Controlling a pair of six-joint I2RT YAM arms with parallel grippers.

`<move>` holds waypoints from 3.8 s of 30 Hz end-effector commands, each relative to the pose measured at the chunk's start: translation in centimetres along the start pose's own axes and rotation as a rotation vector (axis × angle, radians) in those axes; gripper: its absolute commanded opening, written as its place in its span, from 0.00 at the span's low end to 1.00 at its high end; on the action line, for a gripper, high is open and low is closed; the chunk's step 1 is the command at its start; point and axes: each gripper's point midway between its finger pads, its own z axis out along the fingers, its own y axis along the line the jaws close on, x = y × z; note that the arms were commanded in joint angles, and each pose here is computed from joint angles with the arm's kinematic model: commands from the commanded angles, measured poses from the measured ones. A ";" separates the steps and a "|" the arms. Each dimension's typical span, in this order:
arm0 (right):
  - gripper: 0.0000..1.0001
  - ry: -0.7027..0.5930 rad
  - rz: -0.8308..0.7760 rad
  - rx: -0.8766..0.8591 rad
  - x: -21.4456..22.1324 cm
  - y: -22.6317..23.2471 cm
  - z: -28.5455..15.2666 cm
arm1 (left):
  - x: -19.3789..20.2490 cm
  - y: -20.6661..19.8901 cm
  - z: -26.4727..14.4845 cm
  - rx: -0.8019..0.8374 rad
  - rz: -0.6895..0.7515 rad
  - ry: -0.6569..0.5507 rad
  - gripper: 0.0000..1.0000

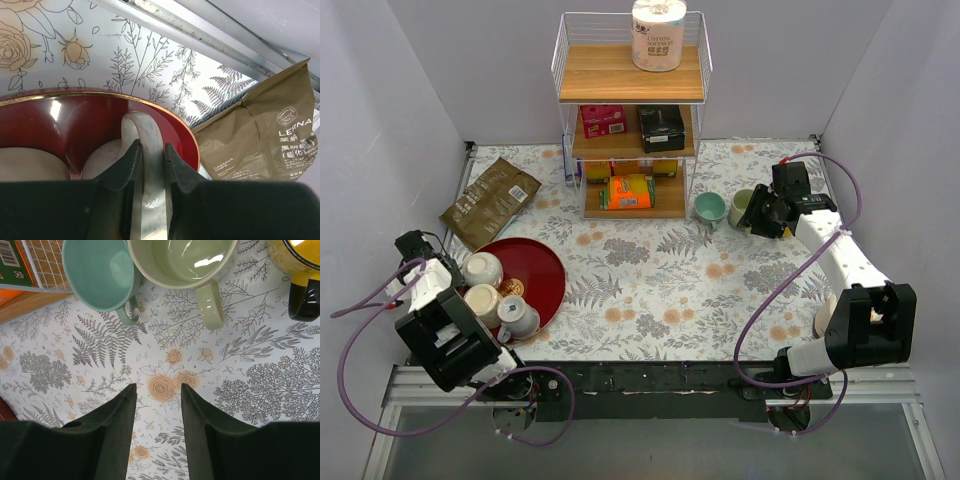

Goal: Turn the mug right side up

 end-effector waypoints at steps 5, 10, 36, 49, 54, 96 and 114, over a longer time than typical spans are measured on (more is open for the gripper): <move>0.47 -0.028 -0.014 -0.027 -1.3 0.9 -0.1 | 0.2 -3.0 -1.0 0.026 -0.351 0.026 0.00; 0.47 -0.031 -0.015 -0.022 -1.3 0.8 -0.1 | 0.8 -4.1 -1.1 0.063 -0.349 0.054 0.00; 0.47 -0.044 -0.018 -0.024 -1.4 0.8 -0.2 | 10.1 -15.3 -11.2 0.459 -0.096 0.301 0.00; 0.48 0.011 -0.029 -0.230 -0.8 4.5 -0.8 | 17.2 -13.0 -20.8 0.701 0.366 0.580 0.00; 0.48 0.023 -0.099 -0.394 -0.9 7.7 -2.0 | 21.1 -10.0 -24.6 0.773 0.505 0.802 0.00; 0.51 0.144 -0.286 -0.891 4.2 21.4 -15.6 | 29.7 12.4 -45.7 1.665 1.536 1.815 0.00; 0.55 0.230 -0.210 -0.621 7.3 20.2 -13.9 | 37.5 14.6 -40.6 1.446 1.816 1.392 0.00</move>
